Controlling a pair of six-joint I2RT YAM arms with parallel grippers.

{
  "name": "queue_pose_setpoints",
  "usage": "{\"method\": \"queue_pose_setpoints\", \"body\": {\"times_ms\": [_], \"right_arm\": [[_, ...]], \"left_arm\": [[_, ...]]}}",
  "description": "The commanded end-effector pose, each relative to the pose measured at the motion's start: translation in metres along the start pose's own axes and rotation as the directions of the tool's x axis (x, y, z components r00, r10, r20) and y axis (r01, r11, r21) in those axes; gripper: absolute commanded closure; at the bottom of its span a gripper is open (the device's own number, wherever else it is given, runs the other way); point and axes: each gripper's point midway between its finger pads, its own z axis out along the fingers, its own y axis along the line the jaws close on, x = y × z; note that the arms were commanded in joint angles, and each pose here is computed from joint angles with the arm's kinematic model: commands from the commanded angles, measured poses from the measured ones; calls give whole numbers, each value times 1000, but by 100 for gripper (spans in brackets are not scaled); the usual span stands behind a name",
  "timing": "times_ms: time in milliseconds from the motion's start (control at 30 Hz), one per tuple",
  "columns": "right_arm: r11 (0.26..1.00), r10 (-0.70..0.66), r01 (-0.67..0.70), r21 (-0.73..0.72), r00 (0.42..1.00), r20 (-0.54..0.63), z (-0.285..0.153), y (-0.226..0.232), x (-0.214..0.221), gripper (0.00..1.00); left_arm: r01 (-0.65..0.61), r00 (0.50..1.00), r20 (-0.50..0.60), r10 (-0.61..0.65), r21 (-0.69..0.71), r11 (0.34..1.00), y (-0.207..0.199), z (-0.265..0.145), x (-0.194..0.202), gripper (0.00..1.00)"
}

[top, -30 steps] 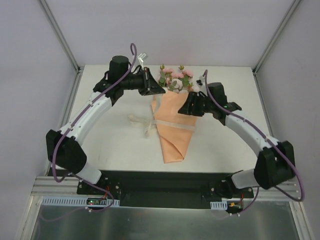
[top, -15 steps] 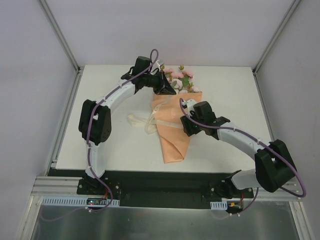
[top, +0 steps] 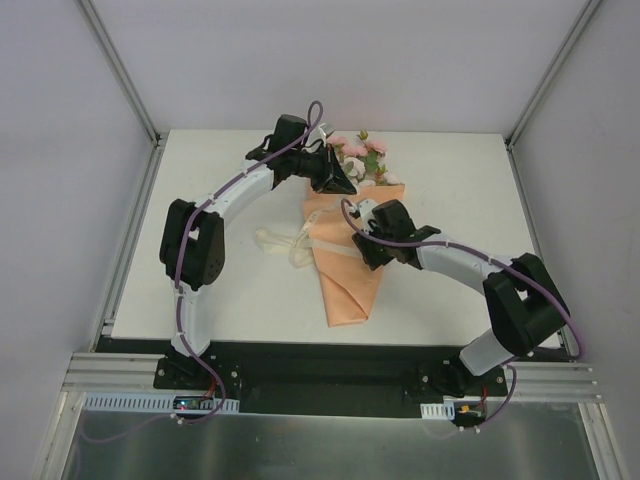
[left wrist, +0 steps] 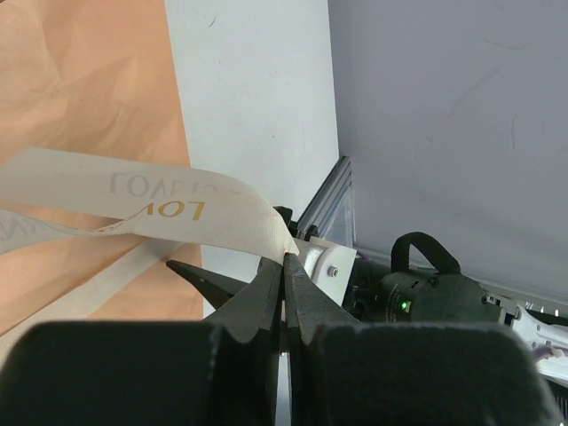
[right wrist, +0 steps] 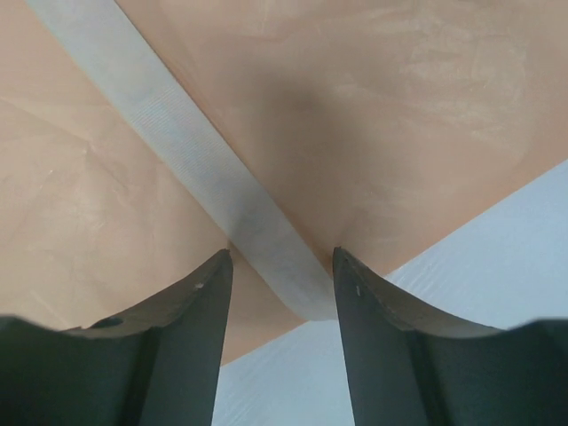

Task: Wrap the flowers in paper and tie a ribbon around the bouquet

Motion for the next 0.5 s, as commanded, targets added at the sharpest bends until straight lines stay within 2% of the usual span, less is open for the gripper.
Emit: {"method": "queue_pose_setpoints", "body": {"times_ms": [0,33,200,333,367,467], "right_arm": [[997,-17,14,71,999,41,-4,-11,-25,51],[996,-23,19,86,999,41,-4,-11,-23,53],[989,-12,-3,146,995,103,-20,-16,-31,78],[991,-1,-17,134,991,136,-24,-13,-34,91],[991,2,-21,131,990,143,-25,-13,-35,98],[993,7,-28,119,984,176,-30,-10,-36,99]], "left_arm": [[-70,997,-35,72,54,996,-21,-1,11,100],[-76,996,-42,79,56,995,-21,1,12,100],[-71,994,-76,75,54,996,-15,15,20,100],[-101,991,-83,104,31,994,-13,32,23,100],[-106,989,-97,108,21,994,-13,38,29,100],[-123,988,-93,120,-25,992,-3,48,30,100]]}}
